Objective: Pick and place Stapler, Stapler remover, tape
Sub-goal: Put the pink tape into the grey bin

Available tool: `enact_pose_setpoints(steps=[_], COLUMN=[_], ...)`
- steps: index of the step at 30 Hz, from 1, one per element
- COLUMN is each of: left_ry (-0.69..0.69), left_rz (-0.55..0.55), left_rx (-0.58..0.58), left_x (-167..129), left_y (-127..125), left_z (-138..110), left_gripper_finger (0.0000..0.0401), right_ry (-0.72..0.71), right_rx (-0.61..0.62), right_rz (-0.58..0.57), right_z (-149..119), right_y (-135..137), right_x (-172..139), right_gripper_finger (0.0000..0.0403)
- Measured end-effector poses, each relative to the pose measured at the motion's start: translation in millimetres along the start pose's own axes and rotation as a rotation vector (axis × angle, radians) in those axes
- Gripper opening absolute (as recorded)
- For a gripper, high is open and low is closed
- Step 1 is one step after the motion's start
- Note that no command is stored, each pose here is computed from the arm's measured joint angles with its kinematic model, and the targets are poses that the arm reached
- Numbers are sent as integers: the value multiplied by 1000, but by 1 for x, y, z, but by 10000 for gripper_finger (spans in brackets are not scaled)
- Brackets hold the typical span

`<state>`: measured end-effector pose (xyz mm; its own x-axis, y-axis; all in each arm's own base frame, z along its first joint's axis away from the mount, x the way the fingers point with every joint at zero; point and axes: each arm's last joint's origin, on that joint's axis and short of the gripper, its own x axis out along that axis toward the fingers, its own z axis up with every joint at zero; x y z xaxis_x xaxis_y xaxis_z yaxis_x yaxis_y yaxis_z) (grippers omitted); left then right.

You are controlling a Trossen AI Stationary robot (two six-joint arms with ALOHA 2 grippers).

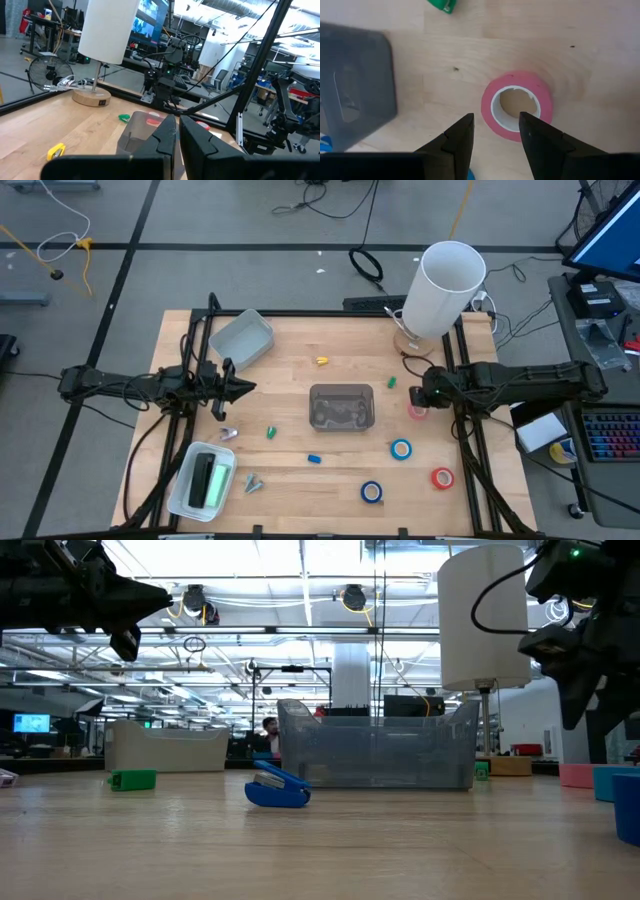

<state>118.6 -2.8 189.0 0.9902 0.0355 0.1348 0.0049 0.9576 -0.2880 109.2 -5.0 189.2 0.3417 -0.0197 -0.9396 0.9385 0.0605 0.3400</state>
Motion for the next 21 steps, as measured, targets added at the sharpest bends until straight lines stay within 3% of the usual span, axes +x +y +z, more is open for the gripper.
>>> enact_pose_setpoints(steps=[6,21], left_ry=[0,0], left_rz=[0,1], left_rx=[-6,-7], left_x=[0,0], left_y=[0,0], left_z=[0,0], left_gripper_finger=[24,24], right_ry=[-42,-31], right_rx=[83,88], right_rz=[-10,-140], right_z=[1,1], right_y=[-1,4], right_x=[0,14], right_gripper_finger=[153,153])
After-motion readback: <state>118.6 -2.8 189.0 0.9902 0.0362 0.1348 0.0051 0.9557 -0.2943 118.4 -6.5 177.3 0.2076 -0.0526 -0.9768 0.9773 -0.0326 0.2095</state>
